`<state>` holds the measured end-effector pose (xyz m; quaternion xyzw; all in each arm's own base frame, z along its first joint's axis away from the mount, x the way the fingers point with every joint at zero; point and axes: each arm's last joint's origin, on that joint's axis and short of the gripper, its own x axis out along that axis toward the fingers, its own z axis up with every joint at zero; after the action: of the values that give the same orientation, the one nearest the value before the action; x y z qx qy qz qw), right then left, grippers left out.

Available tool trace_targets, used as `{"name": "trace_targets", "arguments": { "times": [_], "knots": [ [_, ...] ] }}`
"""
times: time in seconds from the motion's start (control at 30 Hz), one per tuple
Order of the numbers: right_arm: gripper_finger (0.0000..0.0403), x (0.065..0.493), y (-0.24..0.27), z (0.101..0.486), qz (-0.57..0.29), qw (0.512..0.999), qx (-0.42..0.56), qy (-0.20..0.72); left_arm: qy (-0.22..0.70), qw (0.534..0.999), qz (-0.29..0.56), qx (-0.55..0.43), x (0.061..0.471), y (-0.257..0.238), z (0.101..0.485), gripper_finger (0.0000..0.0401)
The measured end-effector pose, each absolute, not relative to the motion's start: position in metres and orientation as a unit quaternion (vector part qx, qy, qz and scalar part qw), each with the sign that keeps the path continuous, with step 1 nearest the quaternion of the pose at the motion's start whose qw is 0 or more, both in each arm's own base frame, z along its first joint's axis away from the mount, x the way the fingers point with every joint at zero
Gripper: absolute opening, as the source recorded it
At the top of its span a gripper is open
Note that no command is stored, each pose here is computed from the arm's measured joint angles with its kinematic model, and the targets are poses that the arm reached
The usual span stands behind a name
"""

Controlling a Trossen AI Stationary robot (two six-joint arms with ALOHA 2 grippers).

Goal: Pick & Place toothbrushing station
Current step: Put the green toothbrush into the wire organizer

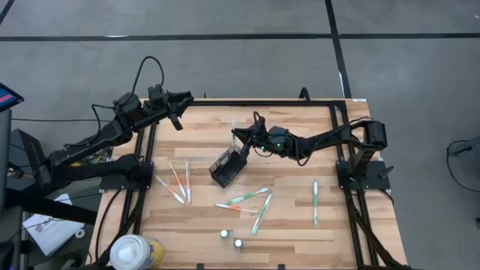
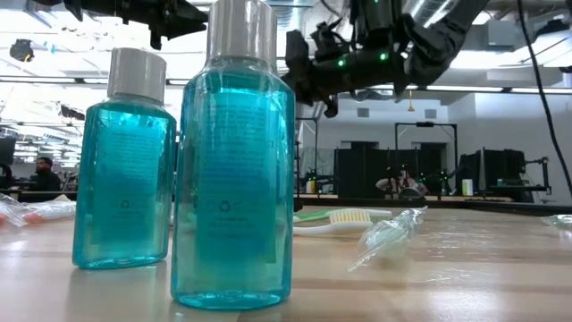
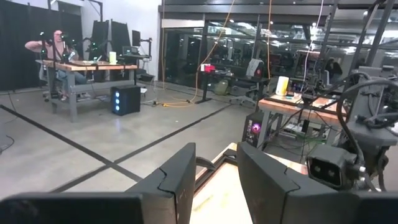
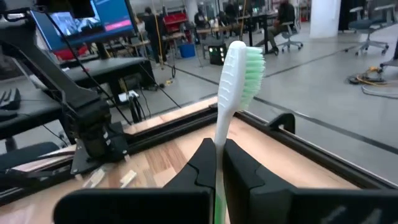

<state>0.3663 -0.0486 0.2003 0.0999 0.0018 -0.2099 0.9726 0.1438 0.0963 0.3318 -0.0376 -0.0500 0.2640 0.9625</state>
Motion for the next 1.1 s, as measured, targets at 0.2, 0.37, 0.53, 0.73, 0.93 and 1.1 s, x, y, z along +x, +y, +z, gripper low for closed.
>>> {"name": "trace_targets", "arguments": {
  "times": [0.2, 0.37, 0.53, 0.73, 0.93, 1.1],
  "knots": [
    [0.0, 0.374, -0.047, 0.183, -0.192, 0.976, 0.102, -0.018, -0.049, 0.965, 0.255, -0.036, 0.144, 0.096, 0.332, 0.0113],
    [0.0, 0.38, -0.045, 0.176, -0.178, 0.979, 0.102, -0.013, -0.045, 0.966, 0.254, -0.028, 0.144, 0.096, 0.33, 0.0113],
    [0.0, 0.381, -0.042, 0.175, -0.174, 0.98, 0.099, -0.011, -0.032, 0.966, 0.255, -0.039, 0.145, 0.097, 0.318, 0.0108],
    [0.0032, 0.38, -0.042, 0.177, -0.175, 0.98, 0.098, -0.008, -0.022, 0.966, 0.25, -0.053, 0.147, 0.096, 0.309, 0.0109],
    [0.0039, 0.38, -0.043, 0.175, -0.178, 0.979, 0.097, 0.001, -0.027, 0.967, 0.248, -0.049, 0.147, 0.096, 0.31, 0.0113],
    [0.0006, 0.38, -0.043, 0.176, -0.178, 0.98, 0.086, -0.002, -0.029, 0.968, 0.245, -0.048, 0.147, 0.096, 0.311, 0.0111]
  ]
}}
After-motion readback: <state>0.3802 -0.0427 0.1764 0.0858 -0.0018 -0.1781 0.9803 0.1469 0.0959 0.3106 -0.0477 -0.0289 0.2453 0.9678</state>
